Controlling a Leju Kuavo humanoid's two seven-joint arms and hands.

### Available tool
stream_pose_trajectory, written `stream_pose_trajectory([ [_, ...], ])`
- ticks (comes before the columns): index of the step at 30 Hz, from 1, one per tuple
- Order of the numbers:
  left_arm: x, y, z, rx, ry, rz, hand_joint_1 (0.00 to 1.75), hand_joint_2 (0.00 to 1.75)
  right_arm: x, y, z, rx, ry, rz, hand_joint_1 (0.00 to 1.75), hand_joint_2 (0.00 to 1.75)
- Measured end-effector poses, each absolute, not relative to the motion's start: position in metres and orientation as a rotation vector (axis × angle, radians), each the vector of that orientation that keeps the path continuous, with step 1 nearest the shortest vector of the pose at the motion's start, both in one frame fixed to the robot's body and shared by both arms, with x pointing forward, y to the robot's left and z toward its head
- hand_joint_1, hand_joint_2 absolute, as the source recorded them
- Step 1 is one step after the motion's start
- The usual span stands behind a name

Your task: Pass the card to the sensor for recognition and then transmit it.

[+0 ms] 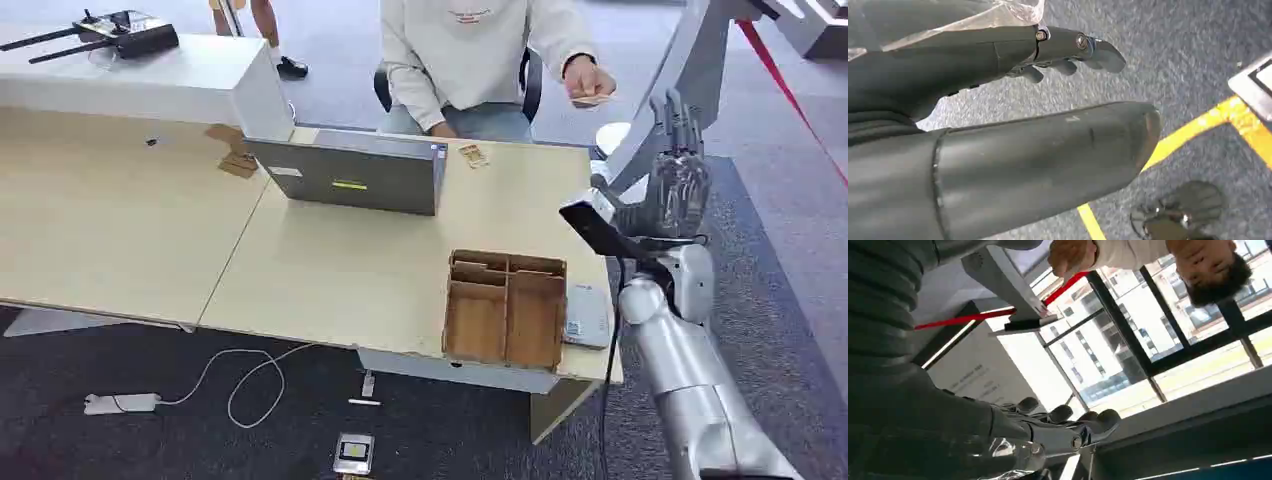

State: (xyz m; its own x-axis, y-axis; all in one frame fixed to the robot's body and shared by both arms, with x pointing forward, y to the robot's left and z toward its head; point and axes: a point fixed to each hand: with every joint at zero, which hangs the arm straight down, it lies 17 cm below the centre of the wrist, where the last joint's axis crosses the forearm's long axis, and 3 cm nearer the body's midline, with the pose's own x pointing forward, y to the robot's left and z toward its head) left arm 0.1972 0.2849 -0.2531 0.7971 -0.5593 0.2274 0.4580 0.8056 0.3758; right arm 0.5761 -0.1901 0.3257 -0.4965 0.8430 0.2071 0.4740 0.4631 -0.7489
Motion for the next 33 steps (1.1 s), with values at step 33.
stream_pose_trajectory([
  [33, 0.218, 0.281, -0.245, 0.382, -0.362, -0.646, 0.00, 0.00, 0.615, -0.167, 0.269, -1.102, -1.888, 1.106, 0.00, 1.75],
])
